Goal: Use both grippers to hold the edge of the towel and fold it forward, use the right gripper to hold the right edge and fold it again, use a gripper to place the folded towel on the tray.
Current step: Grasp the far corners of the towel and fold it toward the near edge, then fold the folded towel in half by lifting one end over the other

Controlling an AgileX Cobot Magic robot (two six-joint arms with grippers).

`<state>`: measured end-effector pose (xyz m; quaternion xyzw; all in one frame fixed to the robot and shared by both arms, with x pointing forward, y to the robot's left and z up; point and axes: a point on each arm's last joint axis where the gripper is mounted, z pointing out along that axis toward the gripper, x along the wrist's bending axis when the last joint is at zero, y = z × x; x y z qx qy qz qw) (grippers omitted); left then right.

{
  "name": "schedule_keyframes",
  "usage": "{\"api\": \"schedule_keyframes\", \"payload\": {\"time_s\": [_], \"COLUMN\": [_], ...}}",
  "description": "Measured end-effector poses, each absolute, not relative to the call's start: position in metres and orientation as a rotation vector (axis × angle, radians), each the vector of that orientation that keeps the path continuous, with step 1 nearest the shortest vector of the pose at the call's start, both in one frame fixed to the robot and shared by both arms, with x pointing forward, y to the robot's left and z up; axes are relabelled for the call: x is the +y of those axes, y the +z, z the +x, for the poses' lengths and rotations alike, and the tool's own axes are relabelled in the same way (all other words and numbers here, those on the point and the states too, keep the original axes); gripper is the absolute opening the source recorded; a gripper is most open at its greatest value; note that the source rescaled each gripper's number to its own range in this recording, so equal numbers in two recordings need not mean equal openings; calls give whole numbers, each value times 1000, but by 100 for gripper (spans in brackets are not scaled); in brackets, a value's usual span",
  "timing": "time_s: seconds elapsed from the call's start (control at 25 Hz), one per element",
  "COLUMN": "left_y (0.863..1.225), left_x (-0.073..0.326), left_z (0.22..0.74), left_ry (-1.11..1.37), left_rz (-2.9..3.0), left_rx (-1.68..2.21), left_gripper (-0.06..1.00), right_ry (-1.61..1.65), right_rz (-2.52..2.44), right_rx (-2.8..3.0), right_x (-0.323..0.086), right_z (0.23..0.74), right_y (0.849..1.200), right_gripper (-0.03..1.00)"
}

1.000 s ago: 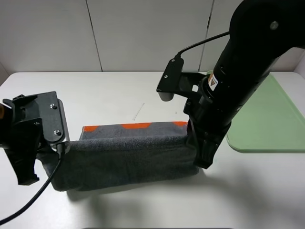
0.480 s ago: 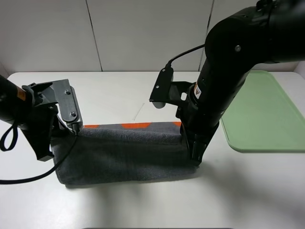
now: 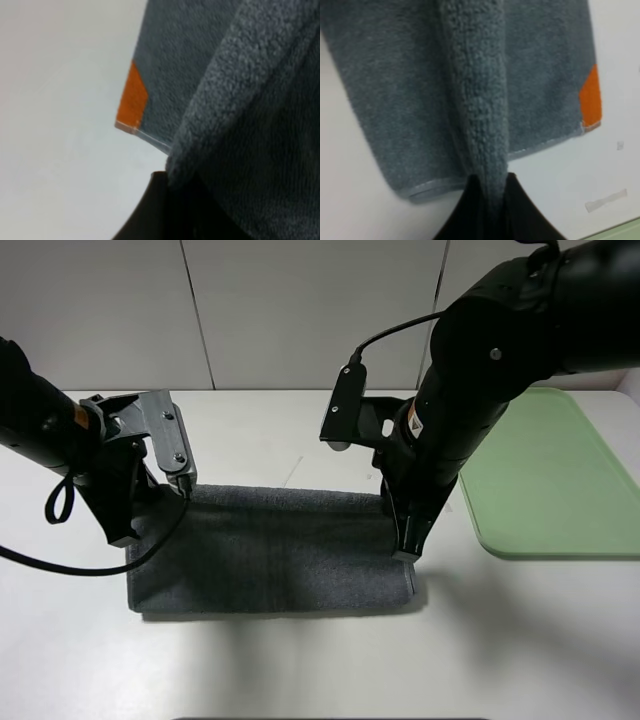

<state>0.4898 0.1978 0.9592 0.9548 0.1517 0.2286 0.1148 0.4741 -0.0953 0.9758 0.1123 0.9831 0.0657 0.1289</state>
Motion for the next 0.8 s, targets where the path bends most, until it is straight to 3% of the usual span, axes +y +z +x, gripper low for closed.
{"api": "schedule_keyframes", "payload": {"time_s": [0.36, 0.4, 0.44, 0.48, 0.52, 0.56, 0.64, 0.68, 0.8], "left_y": [961, 961, 961, 961, 961, 960, 960, 960, 961], "left_x": [197, 197, 197, 198, 200, 202, 203, 203, 202], "left_z": [493, 493, 493, 493, 492, 492, 492, 492, 494], "left_ry": [713, 712, 710, 709, 702, 690, 683, 683, 700], "left_rz": [2789, 2786, 2782, 2782, 2795, 2804, 2789, 2780, 2746], "left_rx": [411, 420, 436, 446, 460, 487, 545, 564, 587], "left_gripper": [1, 2, 5, 11, 20, 32, 66, 78, 95], "right_ry": [223, 222, 209, 179, 157, 141, 119, 114, 110], "right_rz": [342, 340, 338, 351, 379, 408, 444, 464, 494], "right_rx": [2828, 2825, 2825, 2832, 2835, 2828, 2803, 2788, 2766], "right_x": [-97, -97, -98, -101, -103, -105, -107, -108, -109], "right_z": [482, 482, 482, 482, 482, 482, 484, 485, 487], "right_y": [974, 974, 974, 973, 972, 972, 973, 973, 973], "right_gripper": [1, 7, 20, 38, 62, 78, 92, 95, 99]}}
